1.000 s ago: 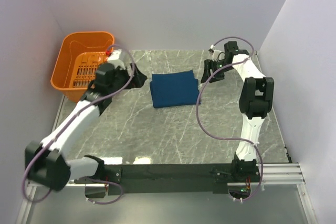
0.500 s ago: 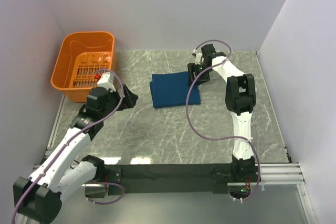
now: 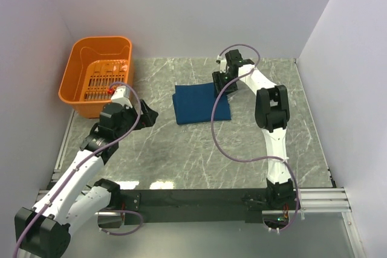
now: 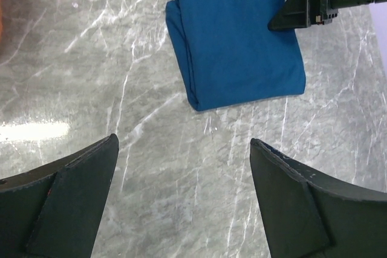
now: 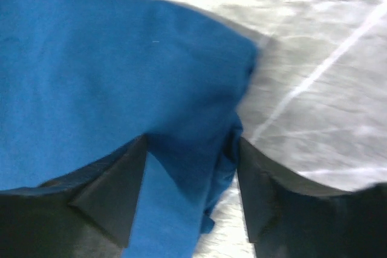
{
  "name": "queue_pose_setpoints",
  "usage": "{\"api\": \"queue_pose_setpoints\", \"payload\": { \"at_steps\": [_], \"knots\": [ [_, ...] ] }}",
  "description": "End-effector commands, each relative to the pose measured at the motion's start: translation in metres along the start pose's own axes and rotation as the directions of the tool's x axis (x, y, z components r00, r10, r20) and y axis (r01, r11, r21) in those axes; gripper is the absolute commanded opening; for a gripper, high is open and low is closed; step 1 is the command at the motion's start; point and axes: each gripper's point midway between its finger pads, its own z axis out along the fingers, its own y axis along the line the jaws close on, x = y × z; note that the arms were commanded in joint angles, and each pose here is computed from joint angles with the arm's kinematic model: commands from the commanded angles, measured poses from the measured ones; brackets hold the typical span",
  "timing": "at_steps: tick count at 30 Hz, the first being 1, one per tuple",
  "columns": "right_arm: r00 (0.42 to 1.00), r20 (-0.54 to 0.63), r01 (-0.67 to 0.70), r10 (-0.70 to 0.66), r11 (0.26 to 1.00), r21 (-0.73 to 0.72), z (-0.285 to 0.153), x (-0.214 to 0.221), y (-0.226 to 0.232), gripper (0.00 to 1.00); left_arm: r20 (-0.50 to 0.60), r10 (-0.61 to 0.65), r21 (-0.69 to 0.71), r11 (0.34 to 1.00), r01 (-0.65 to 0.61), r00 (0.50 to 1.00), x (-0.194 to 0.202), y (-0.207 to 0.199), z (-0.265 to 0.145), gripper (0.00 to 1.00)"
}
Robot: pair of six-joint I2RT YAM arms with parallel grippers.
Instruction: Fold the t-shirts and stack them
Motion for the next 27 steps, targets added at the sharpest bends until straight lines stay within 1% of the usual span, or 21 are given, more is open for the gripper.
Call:
{"api": "queue_pose_setpoints", "payload": {
  "at_steps": [1,3,6,7,9,10,12,13,14,15,17,18,21,22,24,25,27],
  "knots": [
    [0.999,-0.022,0.04,-0.04,0.999,-0.016,0.002,0.007,0.015,0.64,0.004,-0.026,0.024,0.999,0.026,1.0,-0.001,-0.004,0.001,0.95],
    [0.999,-0.028,0.038,-0.038,0.999,-0.009,0.002,0.01,0.014,0.62,0.005,-0.029,0.028,0.999,0.029,1.0,0.0,-0.005,0.001,0.95],
    [0.999,-0.017,0.047,-0.046,0.998,0.044,-0.001,0.007,0.003,0.54,0.005,-0.032,0.034,0.999,0.032,0.999,0.0,-0.005,0.001,0.95],
    [0.999,-0.012,0.048,-0.048,0.997,0.054,-0.003,0.005,0.001,0.47,0.006,-0.032,0.036,0.999,0.031,0.999,0.0,-0.006,0.001,0.94],
    [0.999,0.002,0.04,-0.041,0.996,0.081,-0.007,0.001,-0.01,0.37,0.003,-0.032,0.038,0.999,0.031,0.999,0.001,-0.006,0.001,0.94],
    [0.999,0.01,0.042,-0.043,0.995,0.087,-0.011,-0.001,-0.013,0.27,0.003,-0.031,0.04,0.999,0.031,0.999,0.001,-0.007,0.0,0.95],
    [0.999,0.021,0.043,-0.046,0.992,0.116,-0.016,-0.004,-0.026,0.18,0.001,-0.032,0.038,0.999,0.032,1.0,0.002,-0.006,0.0,0.95],
    [0.998,0.026,0.045,-0.048,0.991,0.123,-0.019,-0.005,-0.032,0.03,0.002,-0.033,0.039,0.999,0.033,0.999,0.002,-0.006,0.0,0.95],
    [0.998,0.023,0.055,-0.058,0.99,0.132,-0.021,-0.005,-0.038,0.0,0.001,-0.033,0.04,0.999,0.033,0.999,0.002,-0.006,-0.001,0.94],
    [0.999,0.021,0.045,-0.049,0.987,0.157,-0.026,-0.003,-0.052,0.0,-0.001,-0.033,0.039,0.999,0.033,0.999,0.003,-0.005,0.0,0.95],
    [0.998,0.025,0.05,-0.055,0.984,0.171,-0.035,-0.003,-0.068,0.0,0.002,-0.034,0.045,0.998,0.034,0.999,0.003,-0.007,-0.001,0.94],
    [0.999,0.026,0.026,-0.031,0.983,0.182,-0.04,0.001,-0.085,0.0,0.001,-0.036,0.044,0.998,0.036,0.999,0.004,-0.006,-0.001,0.95],
    [0.999,0.024,0.027,-0.032,0.981,0.193,-0.058,0.005,-0.114,0.0,-0.008,-0.04,0.055,0.998,0.041,0.999,0.008,-0.007,-0.001,0.95],
    [1.0,0.028,0.003,-0.009,0.975,0.22,-0.067,0.008,-0.137,0.0,-0.011,-0.04,0.059,0.997,0.041,0.999,0.009,-0.007,0.0,0.94],
    [0.999,0.02,0.024,-0.03,0.971,0.238,-0.082,0.012,-0.164,0.0,-0.017,-0.044,0.071,0.996,0.045,0.999,0.011,-0.008,0.001,0.94],
    [1.0,0.02,-0.004,-0.001,0.964,0.266,-0.091,0.018,-0.19,0.0,-0.022,-0.046,0.073,0.996,0.047,0.999,0.013,-0.008,0.002,0.94],
    [0.999,0.01,0.031,-0.035,0.958,0.284,-0.106,0.019,-0.213,0.0,-0.025,-0.05,0.08,0.995,0.052,0.998,0.014,-0.009,0.003,0.94]
  ]
}}
